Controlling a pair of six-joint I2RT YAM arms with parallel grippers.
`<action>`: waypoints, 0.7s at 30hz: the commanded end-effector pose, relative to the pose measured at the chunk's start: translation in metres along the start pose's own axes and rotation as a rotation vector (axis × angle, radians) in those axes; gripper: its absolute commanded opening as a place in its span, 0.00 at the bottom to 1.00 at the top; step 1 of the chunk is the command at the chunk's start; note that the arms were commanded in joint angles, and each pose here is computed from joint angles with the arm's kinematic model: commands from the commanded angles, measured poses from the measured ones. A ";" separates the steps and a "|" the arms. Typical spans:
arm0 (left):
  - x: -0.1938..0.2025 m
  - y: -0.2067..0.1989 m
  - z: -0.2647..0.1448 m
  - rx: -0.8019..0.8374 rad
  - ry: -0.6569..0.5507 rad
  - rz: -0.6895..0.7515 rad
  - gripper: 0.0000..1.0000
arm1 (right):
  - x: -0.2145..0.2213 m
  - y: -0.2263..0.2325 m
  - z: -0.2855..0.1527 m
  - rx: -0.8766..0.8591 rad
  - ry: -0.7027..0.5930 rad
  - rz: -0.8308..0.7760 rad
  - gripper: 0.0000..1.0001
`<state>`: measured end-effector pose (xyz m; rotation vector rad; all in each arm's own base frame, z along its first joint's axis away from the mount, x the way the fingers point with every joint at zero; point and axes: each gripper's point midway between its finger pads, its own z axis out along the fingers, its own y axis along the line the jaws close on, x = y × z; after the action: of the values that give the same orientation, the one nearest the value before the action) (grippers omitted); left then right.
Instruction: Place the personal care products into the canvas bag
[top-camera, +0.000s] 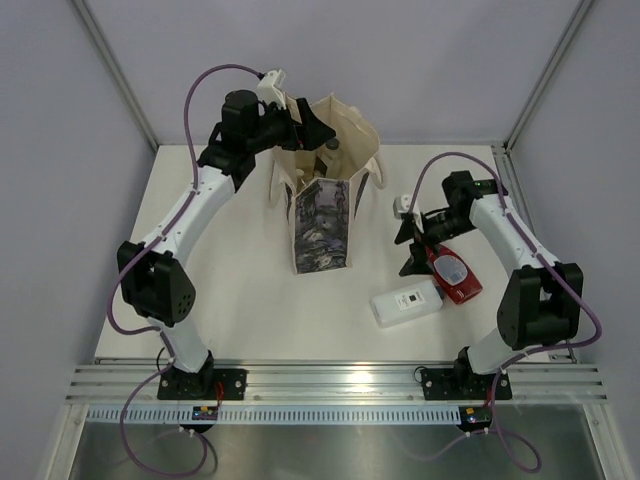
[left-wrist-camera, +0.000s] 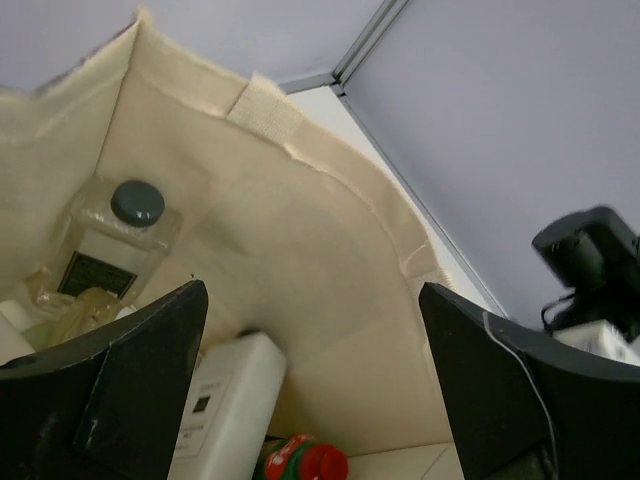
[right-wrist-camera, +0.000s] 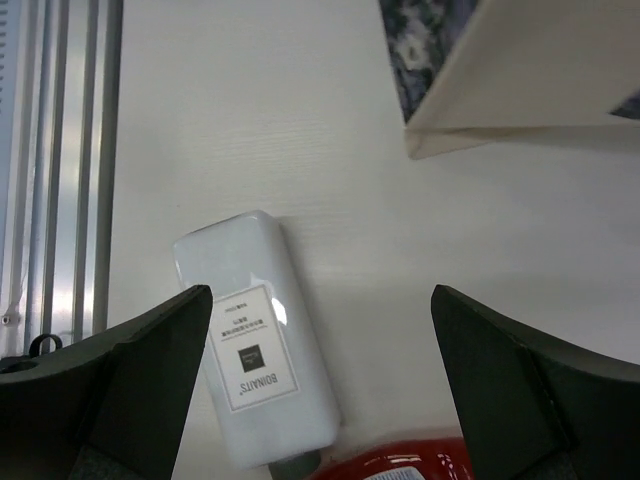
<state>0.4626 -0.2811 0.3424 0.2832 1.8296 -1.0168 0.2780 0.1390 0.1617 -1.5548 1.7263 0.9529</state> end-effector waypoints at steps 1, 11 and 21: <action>-0.038 -0.029 -0.025 0.026 -0.109 0.138 0.92 | -0.002 0.023 0.008 0.002 0.112 -0.167 1.00; -0.048 -0.020 -0.101 -0.212 -0.159 0.350 0.99 | 0.057 0.060 0.040 -0.147 0.380 -0.312 1.00; 0.028 0.034 -0.201 -0.550 -0.198 0.281 0.99 | 0.110 0.035 0.065 -0.030 0.589 -0.306 1.00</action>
<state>0.3424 -0.1497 0.3591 0.2265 1.7206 -0.4578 0.2019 0.1387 0.0497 -2.2055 1.7393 0.5789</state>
